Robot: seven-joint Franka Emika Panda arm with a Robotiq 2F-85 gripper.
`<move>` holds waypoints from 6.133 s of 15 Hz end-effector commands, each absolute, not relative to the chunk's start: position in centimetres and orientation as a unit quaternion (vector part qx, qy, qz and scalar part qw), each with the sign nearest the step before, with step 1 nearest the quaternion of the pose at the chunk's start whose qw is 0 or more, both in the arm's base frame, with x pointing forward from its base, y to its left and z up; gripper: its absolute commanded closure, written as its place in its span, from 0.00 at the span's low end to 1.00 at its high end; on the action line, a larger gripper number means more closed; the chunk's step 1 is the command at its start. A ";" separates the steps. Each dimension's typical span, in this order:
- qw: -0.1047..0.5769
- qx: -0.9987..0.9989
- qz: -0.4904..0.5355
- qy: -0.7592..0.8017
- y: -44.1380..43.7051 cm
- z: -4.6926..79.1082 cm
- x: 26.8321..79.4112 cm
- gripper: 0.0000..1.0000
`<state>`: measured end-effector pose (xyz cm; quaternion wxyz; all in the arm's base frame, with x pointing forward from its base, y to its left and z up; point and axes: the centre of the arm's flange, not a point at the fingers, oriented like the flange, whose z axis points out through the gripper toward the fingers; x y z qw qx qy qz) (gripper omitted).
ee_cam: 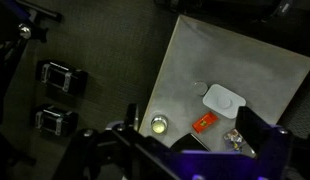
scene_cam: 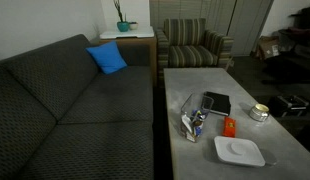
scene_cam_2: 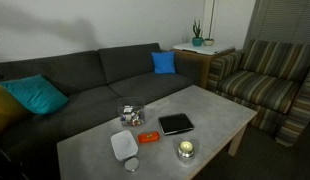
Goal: Put the orange sachet in the clear storage container
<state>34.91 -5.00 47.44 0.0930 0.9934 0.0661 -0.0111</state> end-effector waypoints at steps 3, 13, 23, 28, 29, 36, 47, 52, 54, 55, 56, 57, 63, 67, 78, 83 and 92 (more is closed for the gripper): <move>0.093 0.993 -0.011 0.066 -5.0 47.4 34.9 0.00; 0.093 0.993 -0.011 0.066 -5.0 47.4 34.9 0.00; 0.093 0.993 -0.011 0.066 -5.0 47.4 34.9 0.00; 0.093 0.993 -0.011 0.066 -5.0 47.4 34.9 0.00; 0.093 0.993 -0.011 0.066 -5.0 47.4 34.9 0.00; 0.093 0.993 -0.011 0.066 -5.0 47.4 34.9 0.00; 0.093 0.993 -0.011 0.066 -5.0 47.4 34.9 0.00; 0.093 0.993 -0.011 0.066 -5.0 47.4 34.9 0.00; 0.093 0.993 -0.011 0.066 -5.0 47.4 34.9 0.00; 0.093 0.993 -0.011 0.066 -5.0 47.4 34.9 0.00; 0.093 0.993 -0.011 0.066 -5.0 47.4 34.9 0.00; 0.093 0.993 -0.011 0.066 -5.0 47.4 34.9 0.00; 0.093 0.993 -0.011 0.066 -5.0 47.4 34.9 0.00; 0.093 0.993 -0.011 0.066 -5.0 47.4 34.9 0.00; 0.093 0.993 -0.011 0.066 -5.0 47.4 34.9 0.00; 0.093 0.993 -0.011 0.066 -5.0 47.4 34.9 0.00; 0.107 0.993 -0.011 0.057 -5.3 47.0 36.6 0.00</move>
